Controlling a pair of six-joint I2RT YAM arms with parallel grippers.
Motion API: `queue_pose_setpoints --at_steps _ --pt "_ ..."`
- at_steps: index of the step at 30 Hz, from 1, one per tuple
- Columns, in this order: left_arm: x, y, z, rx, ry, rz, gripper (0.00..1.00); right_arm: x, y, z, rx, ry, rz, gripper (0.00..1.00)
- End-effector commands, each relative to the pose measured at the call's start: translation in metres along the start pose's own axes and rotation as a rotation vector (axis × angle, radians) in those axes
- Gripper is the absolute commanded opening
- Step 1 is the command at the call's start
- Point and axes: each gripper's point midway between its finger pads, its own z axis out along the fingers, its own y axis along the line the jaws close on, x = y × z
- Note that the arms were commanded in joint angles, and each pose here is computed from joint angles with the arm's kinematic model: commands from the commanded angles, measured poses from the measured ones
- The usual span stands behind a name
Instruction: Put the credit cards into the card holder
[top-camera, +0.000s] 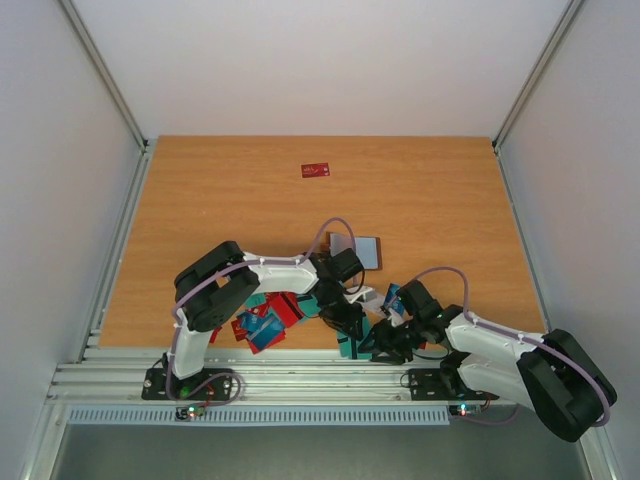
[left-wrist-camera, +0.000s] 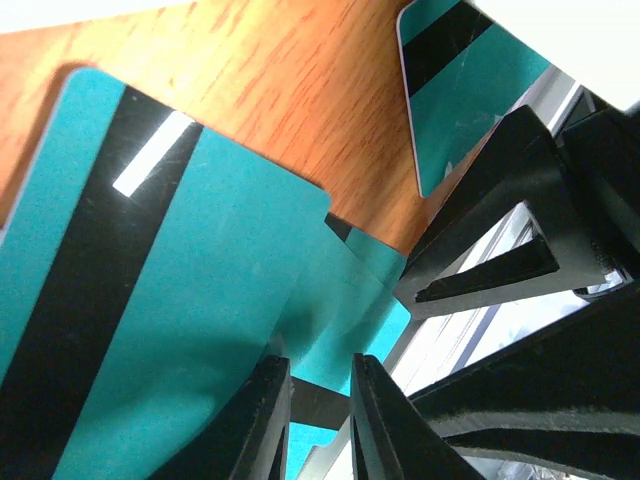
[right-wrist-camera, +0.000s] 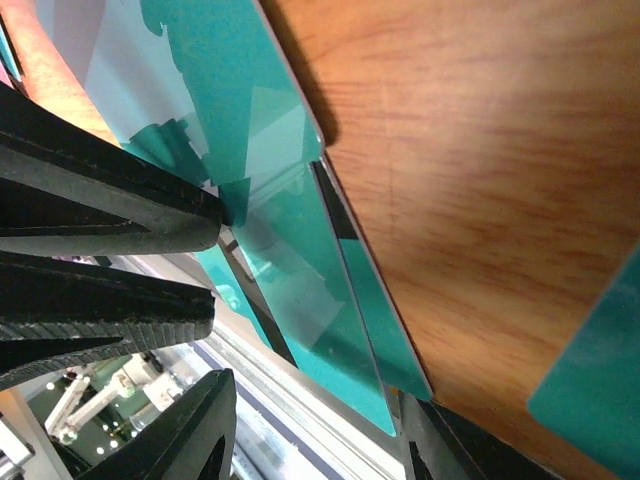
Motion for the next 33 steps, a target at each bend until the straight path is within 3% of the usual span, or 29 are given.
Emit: queue_pose_setpoints --at_steps 1,6,13,18,33 --pt "0.003 0.018 0.005 -0.051 -0.007 -0.027 0.20 0.004 -0.037 0.010 0.102 -0.017 0.080 0.45" --pt "0.003 0.017 0.004 -0.046 -0.015 -0.030 0.20 0.004 -0.041 0.015 0.093 -0.009 0.090 0.36" --pt "0.004 0.017 0.004 -0.044 -0.020 -0.031 0.20 0.004 -0.040 0.014 0.107 -0.010 0.099 0.14" --pt "0.005 0.016 0.002 -0.040 -0.027 -0.035 0.20 0.007 -0.037 0.006 0.128 -0.020 0.105 0.07" --pt "-0.024 -0.007 -0.065 -0.118 -0.194 -0.030 0.22 0.008 -0.001 -0.025 0.192 -0.019 0.068 0.01"
